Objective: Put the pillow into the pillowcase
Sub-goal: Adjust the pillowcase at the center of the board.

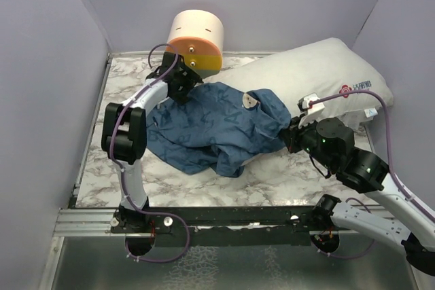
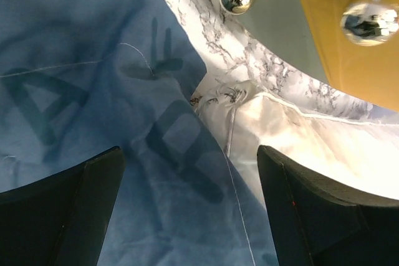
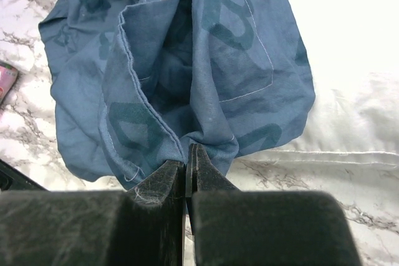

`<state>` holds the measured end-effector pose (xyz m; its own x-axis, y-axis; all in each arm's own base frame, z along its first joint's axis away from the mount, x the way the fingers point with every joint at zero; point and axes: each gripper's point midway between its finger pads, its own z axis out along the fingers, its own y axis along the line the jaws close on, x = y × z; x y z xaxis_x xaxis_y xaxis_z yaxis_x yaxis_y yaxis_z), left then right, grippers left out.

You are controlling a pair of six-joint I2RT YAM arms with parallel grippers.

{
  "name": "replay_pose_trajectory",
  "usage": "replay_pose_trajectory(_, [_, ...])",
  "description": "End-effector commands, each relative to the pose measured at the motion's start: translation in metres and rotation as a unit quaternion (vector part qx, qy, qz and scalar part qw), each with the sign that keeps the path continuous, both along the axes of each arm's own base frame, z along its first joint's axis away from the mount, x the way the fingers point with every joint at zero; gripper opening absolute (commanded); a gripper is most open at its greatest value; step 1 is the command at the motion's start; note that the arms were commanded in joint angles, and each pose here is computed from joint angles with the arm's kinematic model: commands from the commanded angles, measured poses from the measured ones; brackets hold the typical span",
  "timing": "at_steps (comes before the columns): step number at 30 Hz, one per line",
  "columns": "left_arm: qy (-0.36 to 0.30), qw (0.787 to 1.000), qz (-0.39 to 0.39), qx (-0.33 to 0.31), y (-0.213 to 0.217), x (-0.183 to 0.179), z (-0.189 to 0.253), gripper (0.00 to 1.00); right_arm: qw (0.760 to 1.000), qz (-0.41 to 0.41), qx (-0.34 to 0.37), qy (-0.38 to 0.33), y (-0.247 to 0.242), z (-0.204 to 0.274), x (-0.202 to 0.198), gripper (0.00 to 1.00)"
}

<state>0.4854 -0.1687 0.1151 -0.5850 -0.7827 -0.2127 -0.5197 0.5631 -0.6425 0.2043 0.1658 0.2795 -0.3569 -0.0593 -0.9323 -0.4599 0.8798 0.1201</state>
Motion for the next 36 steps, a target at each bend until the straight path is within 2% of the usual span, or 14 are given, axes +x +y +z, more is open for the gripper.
replay_pose_trajectory(1, [0.039,0.999,0.013,-0.010,-0.012,0.004,-0.009,0.90,1.000,0.012,0.016,-0.024,0.008,0.013,0.004,0.01])
replay_pose_trajectory(4, [0.038,0.999,0.012,-0.014,-0.015,0.008,-0.010,0.82,0.999,0.012,0.017,-0.026,0.009,0.012,0.006,0.01])
replay_pose_trajectory(6, [0.036,0.999,0.012,-0.014,-0.014,0.008,-0.008,0.66,0.999,0.012,0.019,-0.027,0.010,0.012,0.006,0.01])
replay_pose_trajectory(8, [0.032,0.999,0.012,-0.015,-0.012,0.007,-0.004,0.45,0.999,0.012,0.019,-0.030,0.009,0.012,0.007,0.01])
replay_pose_trajectory(9, [0.030,0.999,0.012,-0.015,-0.010,0.005,-0.001,0.38,0.999,0.012,0.017,-0.031,0.010,0.012,0.007,0.01])
replay_pose_trajectory(13, [0.023,0.999,0.023,0.018,0.008,-0.005,0.014,0.35,0.999,0.019,0.008,-0.042,0.013,0.017,0.011,0.01])
replay_pose_trajectory(15, [0.012,0.999,0.031,0.034,0.021,-0.009,0.024,0.20,0.999,0.027,0.002,-0.046,0.017,0.018,0.013,0.01])
replay_pose_trajectory(17, [-0.003,0.998,0.040,0.041,0.032,-0.013,0.034,0.09,0.998,0.037,-0.002,-0.049,0.022,0.019,0.015,0.01])
replay_pose_trajectory(21, [-0.036,0.997,0.049,0.052,0.046,-0.020,0.056,0.00,0.997,0.057,-0.006,-0.054,0.034,0.023,0.019,0.01])
replay_pose_trajectory(25, [-0.072,0.993,0.062,0.071,0.059,-0.030,0.084,0.00,0.995,0.075,-0.008,-0.067,0.044,0.032,0.023,0.01])
replay_pose_trajectory(28, [-0.093,0.984,0.106,0.111,0.087,-0.042,0.108,0.00,0.992,0.091,-0.009,-0.087,0.051,0.046,0.026,0.01])
replay_pose_trajectory(32, [-0.151,0.955,0.201,0.159,0.139,-0.064,0.161,0.00,0.984,0.120,-0.014,-0.129,0.074,0.079,0.040,0.01])
replay_pose_trajectory(36, [-0.223,0.903,0.315,0.191,0.199,-0.090,0.237,0.00,0.971,0.159,-0.011,-0.179,0.109,0.129,0.058,0.01])
